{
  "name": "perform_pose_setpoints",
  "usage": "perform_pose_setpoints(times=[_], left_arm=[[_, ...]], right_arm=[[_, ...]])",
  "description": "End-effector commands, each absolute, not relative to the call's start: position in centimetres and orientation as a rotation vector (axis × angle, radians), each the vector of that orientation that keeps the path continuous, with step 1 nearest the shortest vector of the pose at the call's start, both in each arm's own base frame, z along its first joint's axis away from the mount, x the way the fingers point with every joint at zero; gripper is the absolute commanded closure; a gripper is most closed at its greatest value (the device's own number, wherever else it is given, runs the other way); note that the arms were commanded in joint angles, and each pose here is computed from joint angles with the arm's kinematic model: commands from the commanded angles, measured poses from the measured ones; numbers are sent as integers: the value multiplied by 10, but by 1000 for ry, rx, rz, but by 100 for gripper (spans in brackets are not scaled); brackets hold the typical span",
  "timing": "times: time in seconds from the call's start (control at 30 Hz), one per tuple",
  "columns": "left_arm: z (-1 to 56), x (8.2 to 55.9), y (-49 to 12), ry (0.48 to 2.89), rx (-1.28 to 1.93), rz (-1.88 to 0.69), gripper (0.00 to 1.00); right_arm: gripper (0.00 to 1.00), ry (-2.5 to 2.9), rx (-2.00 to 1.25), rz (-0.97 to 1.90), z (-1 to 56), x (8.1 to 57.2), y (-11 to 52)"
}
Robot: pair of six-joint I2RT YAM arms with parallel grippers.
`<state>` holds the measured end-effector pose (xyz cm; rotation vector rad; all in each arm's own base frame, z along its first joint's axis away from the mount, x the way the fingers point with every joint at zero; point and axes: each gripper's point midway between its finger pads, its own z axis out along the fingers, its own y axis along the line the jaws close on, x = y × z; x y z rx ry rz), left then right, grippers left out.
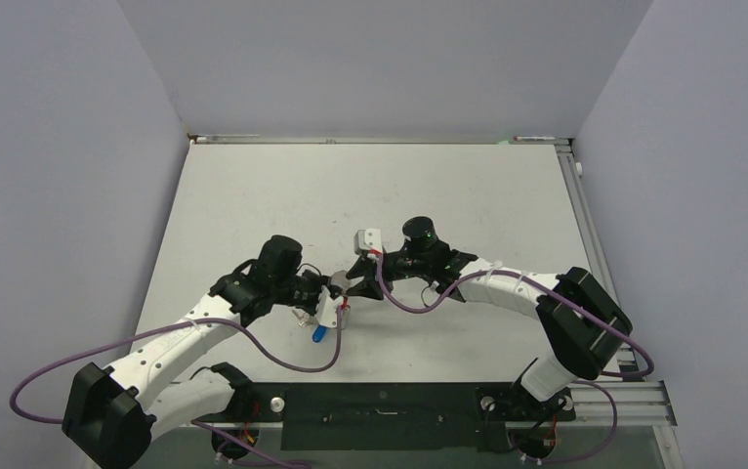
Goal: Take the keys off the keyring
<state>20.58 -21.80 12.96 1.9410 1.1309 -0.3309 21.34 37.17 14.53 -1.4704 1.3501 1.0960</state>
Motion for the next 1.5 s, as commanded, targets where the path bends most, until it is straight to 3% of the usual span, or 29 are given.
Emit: perform_pose_setpoints(times=[0.0, 0.8, 1.1, 1.2, 1.27, 1.47], left_arm=[[160, 215, -232, 1060, 1873, -336, 100], [164, 219, -231, 1060, 1851, -336, 100], [164, 216, -231, 1057, 1849, -346, 100], [164, 216, -230, 1061, 1847, -344, 100], [164, 216, -230, 1067, 1847, -342, 100], [166, 231, -218, 1139, 1801, -297, 100]], right_arm=[[61, 1290, -1449, 1138, 158, 211, 376], [62, 1289, -1508, 1121, 133, 202, 385], [71, 1292, -1480, 1101, 139, 213, 390], [81, 1306, -1458, 1095, 141, 217, 390], [94, 1313, -1445, 1090, 142, 220, 389], [95, 1321, -1405, 1081, 148, 228, 382]])
